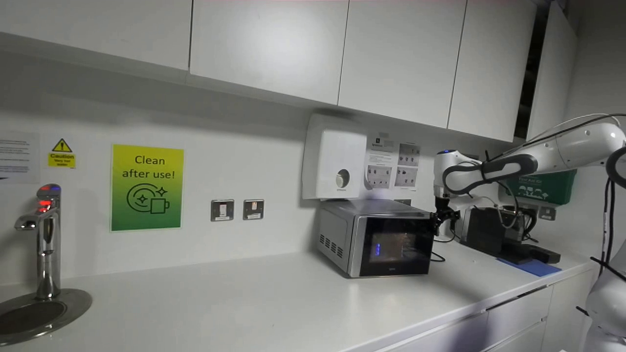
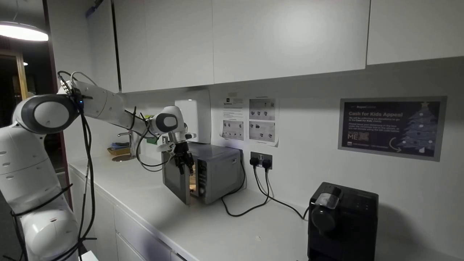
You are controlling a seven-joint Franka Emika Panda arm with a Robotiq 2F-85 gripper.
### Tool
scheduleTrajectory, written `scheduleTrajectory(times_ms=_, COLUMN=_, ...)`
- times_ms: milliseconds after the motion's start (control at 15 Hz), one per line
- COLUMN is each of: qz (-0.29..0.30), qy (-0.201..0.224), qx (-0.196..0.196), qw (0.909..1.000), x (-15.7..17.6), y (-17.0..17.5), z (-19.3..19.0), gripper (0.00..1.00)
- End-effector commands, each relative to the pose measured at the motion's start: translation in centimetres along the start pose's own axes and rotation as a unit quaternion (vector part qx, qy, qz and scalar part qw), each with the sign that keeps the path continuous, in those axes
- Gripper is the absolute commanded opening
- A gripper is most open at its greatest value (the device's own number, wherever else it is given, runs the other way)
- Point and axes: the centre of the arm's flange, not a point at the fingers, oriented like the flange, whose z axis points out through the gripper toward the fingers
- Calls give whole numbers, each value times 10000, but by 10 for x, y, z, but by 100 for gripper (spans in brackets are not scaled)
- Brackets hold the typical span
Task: Close the microwave door fully
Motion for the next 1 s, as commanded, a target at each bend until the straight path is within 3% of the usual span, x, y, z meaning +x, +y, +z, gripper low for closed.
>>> scheduleTrajectory(times_ms=0, qz=-29, qy=114, qx=-79, qw=9999, x=18, y=3, z=-1, gripper=100)
scheduleTrajectory(times_ms=933, qz=26, qy=85, qx=-38, qw=10000, x=45, y=8, z=5, gripper=100)
